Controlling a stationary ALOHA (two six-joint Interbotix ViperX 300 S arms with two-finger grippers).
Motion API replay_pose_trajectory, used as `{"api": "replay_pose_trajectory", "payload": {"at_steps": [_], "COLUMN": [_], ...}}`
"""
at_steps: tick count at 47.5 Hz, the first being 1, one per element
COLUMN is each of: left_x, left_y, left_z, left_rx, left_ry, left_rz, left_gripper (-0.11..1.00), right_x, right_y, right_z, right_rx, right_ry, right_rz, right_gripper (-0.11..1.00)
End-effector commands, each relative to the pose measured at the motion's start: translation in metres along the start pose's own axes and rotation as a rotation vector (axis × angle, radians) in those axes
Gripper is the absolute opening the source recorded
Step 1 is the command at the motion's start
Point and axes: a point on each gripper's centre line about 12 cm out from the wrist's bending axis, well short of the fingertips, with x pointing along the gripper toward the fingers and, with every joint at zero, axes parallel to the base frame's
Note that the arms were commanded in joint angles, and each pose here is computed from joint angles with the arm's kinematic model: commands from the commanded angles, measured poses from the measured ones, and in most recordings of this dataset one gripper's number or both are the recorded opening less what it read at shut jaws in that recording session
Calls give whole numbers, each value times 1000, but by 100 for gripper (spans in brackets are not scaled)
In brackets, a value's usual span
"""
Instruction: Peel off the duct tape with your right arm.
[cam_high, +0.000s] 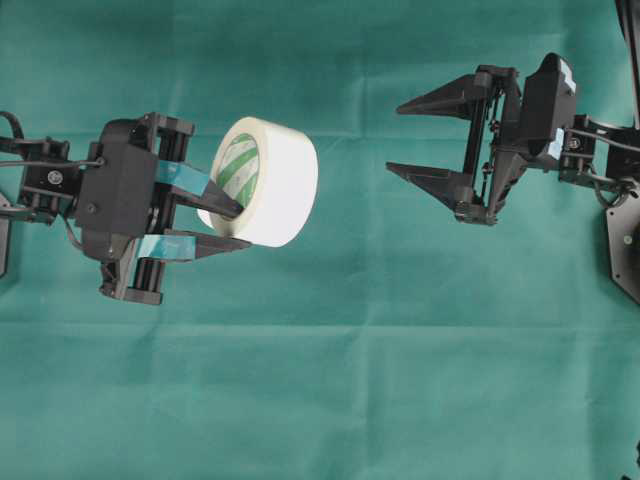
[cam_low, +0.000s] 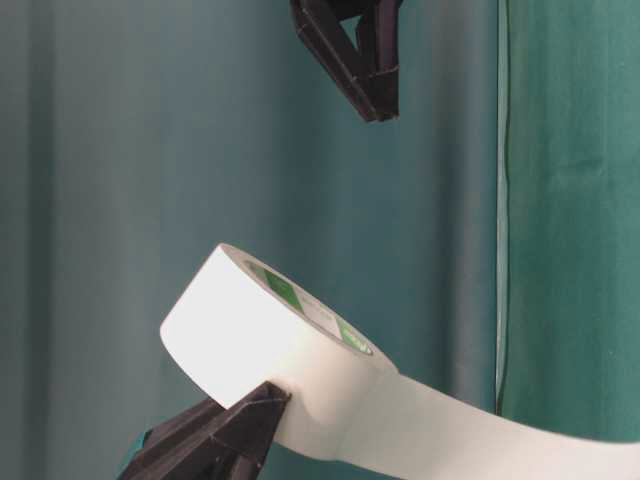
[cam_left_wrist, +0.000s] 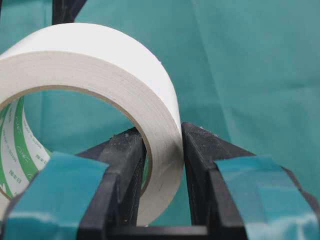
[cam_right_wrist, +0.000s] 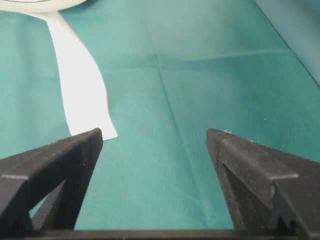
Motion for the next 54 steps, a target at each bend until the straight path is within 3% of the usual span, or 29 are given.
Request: {"api": "replay_pose_trajectory", "payload": {"at_steps": [1,13,37,49,54], "left_x": [-6,-2,-25,-32,-25], "left_y": [9,21,36,39,38], "left_z": [19,20,68,74,65], "left_rx": [-10,-41,-19,23,30], "left_ry": [-10,152,185,211,236], "left_rz": [16,18,33,30,24], "left_gripper": [21,21,21,21,21], "right_x": [1,0,-1,-1,-1], "right_y": [1,0,0,0,0], "right_z": [7,5,3,3,3], "right_rx": [1,1,1,1,1], "right_ry": [-24,-18,-12,-12,-14], "right_rz": [2,1,1,1,1], "right_gripper": [71,71,71,71,71]}}
